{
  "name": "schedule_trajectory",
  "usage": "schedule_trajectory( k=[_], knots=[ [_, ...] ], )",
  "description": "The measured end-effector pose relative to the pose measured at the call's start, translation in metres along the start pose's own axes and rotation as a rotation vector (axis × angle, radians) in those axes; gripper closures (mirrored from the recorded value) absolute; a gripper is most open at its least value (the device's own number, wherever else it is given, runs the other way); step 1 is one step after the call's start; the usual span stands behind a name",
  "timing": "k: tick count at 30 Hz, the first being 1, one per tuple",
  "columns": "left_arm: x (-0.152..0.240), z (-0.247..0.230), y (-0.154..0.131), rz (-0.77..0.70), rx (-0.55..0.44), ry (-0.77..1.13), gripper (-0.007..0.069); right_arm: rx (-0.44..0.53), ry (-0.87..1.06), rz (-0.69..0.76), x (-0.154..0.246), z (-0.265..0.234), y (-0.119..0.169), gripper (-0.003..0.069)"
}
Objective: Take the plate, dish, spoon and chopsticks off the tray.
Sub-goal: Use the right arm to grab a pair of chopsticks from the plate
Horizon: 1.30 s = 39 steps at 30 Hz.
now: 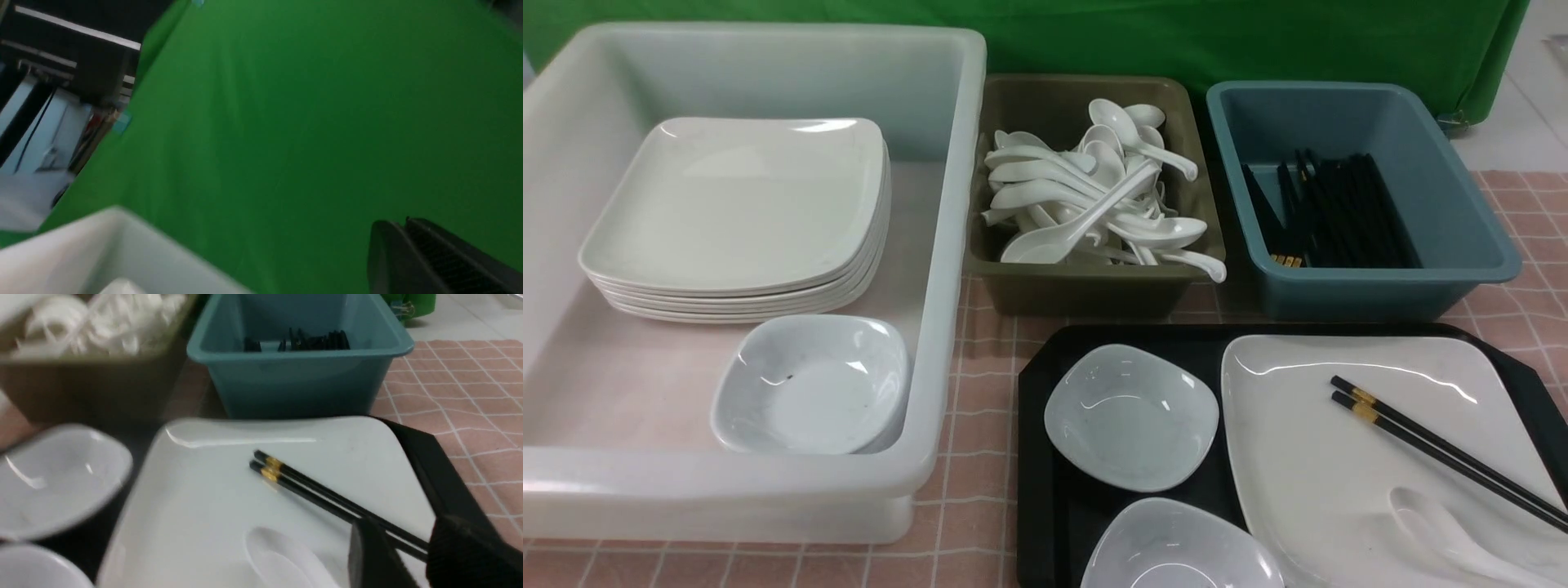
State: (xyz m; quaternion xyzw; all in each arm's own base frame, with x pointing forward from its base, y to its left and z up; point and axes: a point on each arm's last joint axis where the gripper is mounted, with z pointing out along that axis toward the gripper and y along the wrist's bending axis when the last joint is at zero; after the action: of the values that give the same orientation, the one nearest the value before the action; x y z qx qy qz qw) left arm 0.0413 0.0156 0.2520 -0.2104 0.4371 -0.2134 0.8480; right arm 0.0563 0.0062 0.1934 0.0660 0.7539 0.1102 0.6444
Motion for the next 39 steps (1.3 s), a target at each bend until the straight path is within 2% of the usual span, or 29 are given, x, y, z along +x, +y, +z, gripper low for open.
schedule_trajectory(
  k=[2, 3, 4, 8, 11, 12, 14, 16, 17, 18, 20, 22, 23, 24, 25, 26, 28, 30, 33, 34, 35, 36, 37, 39],
  knots=[
    [-0.01, 0.002, -0.008, -0.08, 0.048, -0.059, 0.0605, -0.023, -0.115, 0.196, -0.011, -0.001, 0.001, 0.0392],
    [-0.011, 0.002, -0.009, -0.086, 0.052, -0.06, 0.0605, -0.027, -0.124, 0.212, -0.011, -0.001, 0.001, 0.0392],
    [-0.025, 0.008, -0.023, -0.114, 0.092, -0.05, 0.0605, -0.043, -0.202, 0.299, -0.019, -0.002, 0.001, 0.0398],
    [-0.052, 0.023, -0.054, -0.073, 0.111, 0.071, 0.0605, -0.059, -0.282, 0.351, -0.026, -0.004, 0.001, 0.0425],
    [-0.069, 0.057, -0.08, 0.059, -0.011, 0.386, 0.0605, -0.072, -0.384, 0.349, -0.034, -0.007, 0.0, 0.0435],
    [-0.067, 0.061, -0.081, 0.101, -0.054, 0.487, 0.0605, -0.075, -0.386, 0.349, -0.035, -0.007, 0.001, 0.0438],
    [-0.061, 0.081, -0.085, 0.21, -0.118, 0.727, 0.0605, -0.087, -0.292, 0.33, -0.041, -0.007, 0.006, 0.0476],
    [-0.046, 0.099, -0.085, 0.282, -0.139, 0.965, 0.0605, -0.098, -0.139, 0.249, -0.058, -0.007, 0.017, 0.0566],
    [-0.042, 0.102, -0.085, 0.291, -0.139, 1.01, 0.0605, -0.1, -0.106, 0.228, -0.058, -0.007, 0.019, 0.0584],
    [-0.022, 0.117, -0.082, 0.311, -0.124, 1.176, 0.0605, -0.117, 0.048, 0.122, -0.077, -0.005, 0.029, 0.0624],
    [-0.008, 0.123, -0.078, 0.318, -0.106, 1.281, 0.0605, -0.14, 0.162, 0.044, -0.088, -0.005, 0.037, 0.0629],
    [0.022, 0.139, -0.064, 0.342, -0.094, 1.418, 0.0608, -0.176, 0.468, -0.113, -0.106, 0.008, 0.051, 0.0629],
    [0.024, 0.14, -0.063, 0.343, -0.096, 1.426, 0.0608, -0.171, 0.509, -0.129, -0.106, 0.013, 0.052, 0.0629],
    [0.039, 0.151, -0.055, 0.36, -0.106, 1.474, 0.062, -0.151, 0.72, -0.217, -0.111, 0.028, 0.055, 0.0629],
    [0.045, 0.158, -0.052, 0.368, -0.104, 1.487, 0.0627, -0.116, 0.838, -0.26, -0.111, 0.04, 0.054, 0.0629],
    [0.044, 0.159, -0.053, 0.369, -0.102, 1.483, 0.0627, -0.108, 0.854, -0.268, -0.109, 0.043, 0.053, 0.0629],
    [0.055, 0.171, -0.056, 0.369, -0.059, 1.511, 0.0633, -0.034, 1.059, -0.354, -0.109, 0.072, 0.048, 0.0629],
    [0.065, 0.181, -0.071, 0.371, 0.026, 1.525, 0.0636, -0.009, 1.195, -0.385, -0.105, 0.108, 0.044, 0.0629],
    [0.078, 0.184, -0.102, 0.381, 0.179, 1.54, 0.0636, 0.004, 1.251, -0.375, -0.105, 0.145, 0.039, 0.0629],
    [0.081, 0.185, -0.105, 0.381, 0.19, 1.543, 0.0636, 0.003, 1.255, -0.375, -0.105, 0.15, 0.038, 0.0629],
    [0.094, 0.183, -0.125, 0.384, 0.289, 1.563, 0.0636, -0.03, 1.268, -0.419, -0.104, 0.171, 0.038, 0.0621],
    [0.096, 0.182, -0.128, 0.384, 0.301, 1.566, 0.0636, -0.036, 1.271, -0.425, -0.104, 0.174, 0.038, 0.0618],
    [0.109, 0.177, -0.146, 0.388, 0.385, 1.6, 0.0636, -0.064, 1.283, -0.453, -0.103, 0.189, 0.038, 0.059],
    [0.129, 0.169, -0.169, 0.402, 0.484, 1.649, 0.0636, -0.092, 1.308, -0.474, -0.095, 0.21, 0.04, 0.0506]
  ],
)
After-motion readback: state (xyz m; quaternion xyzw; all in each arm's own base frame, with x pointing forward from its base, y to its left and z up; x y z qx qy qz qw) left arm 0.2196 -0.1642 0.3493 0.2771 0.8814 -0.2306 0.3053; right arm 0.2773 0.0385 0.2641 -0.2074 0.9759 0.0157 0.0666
